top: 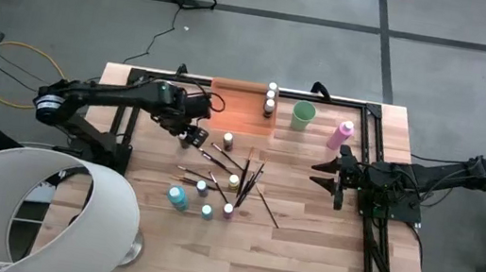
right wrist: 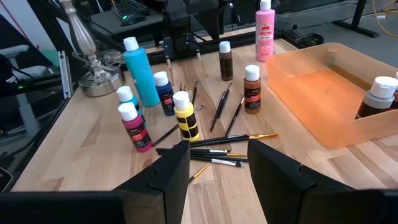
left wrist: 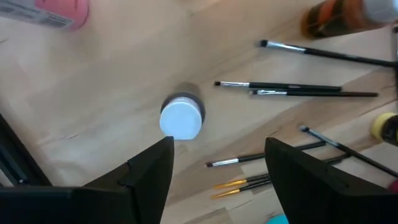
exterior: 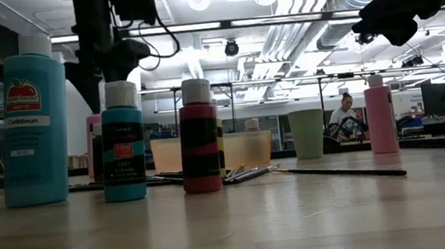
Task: Pick & Place Paint Supplies
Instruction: Put the small brown paint bottle into the orange bin
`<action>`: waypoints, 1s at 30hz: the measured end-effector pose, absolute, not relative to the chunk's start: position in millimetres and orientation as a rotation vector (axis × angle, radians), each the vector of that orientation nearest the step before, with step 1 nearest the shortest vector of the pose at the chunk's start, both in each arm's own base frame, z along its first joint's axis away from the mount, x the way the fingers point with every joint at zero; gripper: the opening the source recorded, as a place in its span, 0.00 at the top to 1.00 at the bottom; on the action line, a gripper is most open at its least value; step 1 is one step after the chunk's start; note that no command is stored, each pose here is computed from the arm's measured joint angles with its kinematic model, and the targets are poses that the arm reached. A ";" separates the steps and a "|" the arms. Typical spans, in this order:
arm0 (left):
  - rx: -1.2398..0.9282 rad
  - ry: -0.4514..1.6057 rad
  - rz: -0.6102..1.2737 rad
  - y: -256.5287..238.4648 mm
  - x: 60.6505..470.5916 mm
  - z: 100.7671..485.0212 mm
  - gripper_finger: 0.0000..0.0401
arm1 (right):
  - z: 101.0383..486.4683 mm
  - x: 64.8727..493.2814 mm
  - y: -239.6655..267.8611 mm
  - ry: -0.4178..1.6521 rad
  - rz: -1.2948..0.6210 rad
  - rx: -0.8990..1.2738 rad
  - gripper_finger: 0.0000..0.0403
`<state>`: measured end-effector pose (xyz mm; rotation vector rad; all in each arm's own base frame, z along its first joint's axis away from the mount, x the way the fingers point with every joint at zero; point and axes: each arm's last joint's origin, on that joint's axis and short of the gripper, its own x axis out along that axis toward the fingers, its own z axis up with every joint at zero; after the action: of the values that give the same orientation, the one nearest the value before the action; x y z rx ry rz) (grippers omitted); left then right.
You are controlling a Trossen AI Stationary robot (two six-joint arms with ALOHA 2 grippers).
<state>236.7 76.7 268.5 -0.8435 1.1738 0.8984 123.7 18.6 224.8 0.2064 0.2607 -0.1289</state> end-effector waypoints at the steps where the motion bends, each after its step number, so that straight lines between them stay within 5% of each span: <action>1: -0.840 1.185 0.906 77.3 237.9 266.1 0.39 | 224.8 123.7 18.6 0.261 -0.130 0.206 0.61; 24: -0.863 1.300 0.969 100.0 242.4 242.4 0.39 | 224.8 123.7 18.7 0.261 -0.129 0.206 0.61; 30: -0.866 1.305 0.967 102.4 240.0 234.4 0.45 | 224.8 123.7 18.7 0.261 -0.129 0.206 0.61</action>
<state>240.0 102.4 234.4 -0.8663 1.3049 0.9669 123.7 18.7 224.8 0.2064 0.2607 -0.1288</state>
